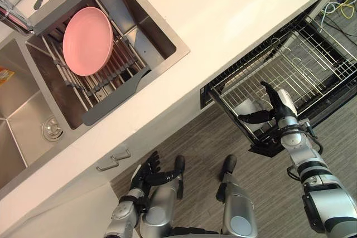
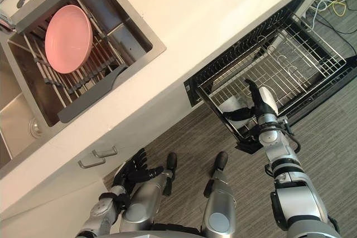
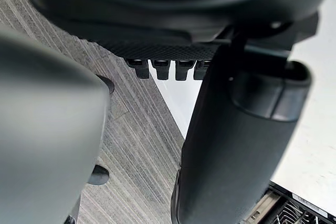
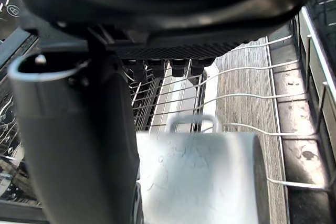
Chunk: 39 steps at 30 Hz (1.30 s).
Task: Walk over to the sink, pick up the cup, carry it to the dishwasher, place the cup inside the dishwasher, then close the dishwasher door
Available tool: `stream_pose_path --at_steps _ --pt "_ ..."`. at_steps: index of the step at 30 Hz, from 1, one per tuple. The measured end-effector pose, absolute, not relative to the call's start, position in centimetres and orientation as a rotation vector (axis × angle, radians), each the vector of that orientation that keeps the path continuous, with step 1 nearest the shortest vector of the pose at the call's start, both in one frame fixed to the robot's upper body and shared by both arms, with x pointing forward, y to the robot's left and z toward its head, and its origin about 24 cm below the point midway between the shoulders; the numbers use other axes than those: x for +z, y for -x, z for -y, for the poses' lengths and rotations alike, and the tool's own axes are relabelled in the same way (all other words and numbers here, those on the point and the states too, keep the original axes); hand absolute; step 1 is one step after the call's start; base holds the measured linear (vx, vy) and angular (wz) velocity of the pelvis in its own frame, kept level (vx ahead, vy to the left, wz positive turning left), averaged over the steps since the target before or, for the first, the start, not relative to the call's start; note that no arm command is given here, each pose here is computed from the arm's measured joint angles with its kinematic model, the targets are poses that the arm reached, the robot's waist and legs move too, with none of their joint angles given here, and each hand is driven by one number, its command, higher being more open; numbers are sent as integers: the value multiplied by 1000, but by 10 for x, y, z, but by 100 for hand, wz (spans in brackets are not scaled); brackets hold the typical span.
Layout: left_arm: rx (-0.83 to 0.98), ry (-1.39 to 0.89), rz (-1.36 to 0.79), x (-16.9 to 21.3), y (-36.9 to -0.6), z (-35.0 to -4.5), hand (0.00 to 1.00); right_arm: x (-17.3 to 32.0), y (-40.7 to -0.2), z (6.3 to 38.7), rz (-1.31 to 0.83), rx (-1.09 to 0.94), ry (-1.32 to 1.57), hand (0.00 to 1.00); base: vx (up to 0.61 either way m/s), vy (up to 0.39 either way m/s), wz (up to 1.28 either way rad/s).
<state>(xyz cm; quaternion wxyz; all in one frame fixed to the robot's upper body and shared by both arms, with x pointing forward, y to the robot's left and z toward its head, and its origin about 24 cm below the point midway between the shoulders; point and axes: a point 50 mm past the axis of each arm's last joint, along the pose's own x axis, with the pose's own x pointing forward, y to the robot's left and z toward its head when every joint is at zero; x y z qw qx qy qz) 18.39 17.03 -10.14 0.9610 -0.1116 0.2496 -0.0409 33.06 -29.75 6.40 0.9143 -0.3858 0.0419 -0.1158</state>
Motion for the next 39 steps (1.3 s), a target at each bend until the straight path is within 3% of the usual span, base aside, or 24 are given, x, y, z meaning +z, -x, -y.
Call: stream_pose_path --at_steps 9,25,39 --pt "-93 227 -529 -105 -177 -172 100 64 -307 312 -11 -373 607 100 13 -3 -3" --pt "-30 181 -734 -135 -114 -184 100 -2 -199 240 21 -235 25 100 54 -19 -6" --pt "56 204 -773 -141 -91 -192 100 -18 -146 217 -41 -191 -100 100 -5 9 20"
